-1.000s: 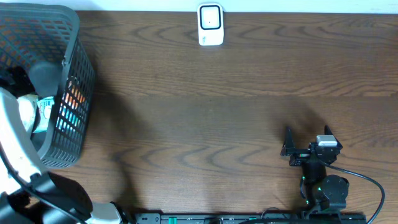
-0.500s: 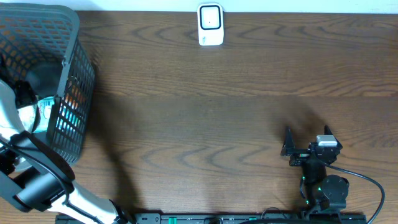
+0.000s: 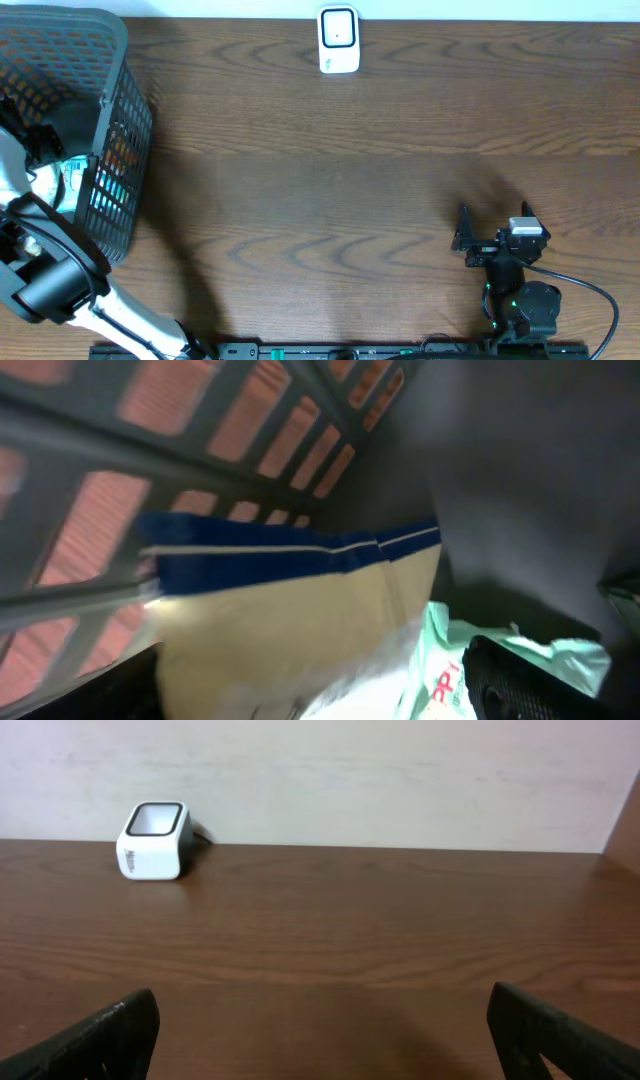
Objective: Scan the item barcode
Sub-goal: 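Reach the left gripper into the grey basket and grasp a yellow snack bag, then lift the yellow snack bag out and lower it onto the table, then regrasp the yellow bag with the left gripper and carry it toward the scanner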
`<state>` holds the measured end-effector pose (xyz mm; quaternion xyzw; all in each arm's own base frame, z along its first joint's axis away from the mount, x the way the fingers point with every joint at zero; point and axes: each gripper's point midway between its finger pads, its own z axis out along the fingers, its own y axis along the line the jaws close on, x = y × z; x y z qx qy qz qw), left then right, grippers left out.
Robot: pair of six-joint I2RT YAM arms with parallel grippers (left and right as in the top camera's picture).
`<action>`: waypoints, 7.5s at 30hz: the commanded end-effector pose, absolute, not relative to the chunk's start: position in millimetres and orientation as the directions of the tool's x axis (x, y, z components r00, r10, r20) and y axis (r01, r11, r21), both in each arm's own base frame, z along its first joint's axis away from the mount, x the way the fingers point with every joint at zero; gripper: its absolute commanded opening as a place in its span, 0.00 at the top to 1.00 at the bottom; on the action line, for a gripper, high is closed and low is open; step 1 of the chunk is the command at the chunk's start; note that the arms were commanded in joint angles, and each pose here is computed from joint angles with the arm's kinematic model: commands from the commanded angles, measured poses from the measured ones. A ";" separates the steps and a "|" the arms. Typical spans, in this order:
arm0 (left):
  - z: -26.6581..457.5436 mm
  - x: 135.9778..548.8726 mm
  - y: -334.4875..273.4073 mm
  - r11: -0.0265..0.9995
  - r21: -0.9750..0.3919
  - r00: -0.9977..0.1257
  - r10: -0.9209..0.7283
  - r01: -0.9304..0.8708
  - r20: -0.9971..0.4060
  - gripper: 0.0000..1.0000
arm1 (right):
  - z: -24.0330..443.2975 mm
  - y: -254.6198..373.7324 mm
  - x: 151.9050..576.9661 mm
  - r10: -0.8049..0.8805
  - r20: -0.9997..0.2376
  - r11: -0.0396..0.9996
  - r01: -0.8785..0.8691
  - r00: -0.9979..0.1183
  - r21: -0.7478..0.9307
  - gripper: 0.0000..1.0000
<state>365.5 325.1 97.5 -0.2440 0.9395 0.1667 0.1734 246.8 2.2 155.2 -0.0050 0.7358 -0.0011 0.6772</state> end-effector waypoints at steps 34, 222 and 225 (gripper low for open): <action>132.7 352.8 320.4 0.720 0.148 -0.689 -0.553 -0.678 -0.468 0.93 | 153.8 1.5 246.7 0.005 -0.996 1.000 -0.002 -0.087 0.005 0.01; 62.6 387.5 -199.9 0.615 -0.775 -0.838 -0.493 -0.146 -0.233 0.93 | 153.8 1.4 246.7 0.005 -0.996 1.000 -0.001 -0.087 0.005 0.01; 118.6 422.7 -209.6 0.541 -0.839 -0.748 -0.532 0.060 -0.397 0.93 | 153.8 1.4 246.7 0.005 -0.996 1.000 -0.001 -0.087 0.005 0.01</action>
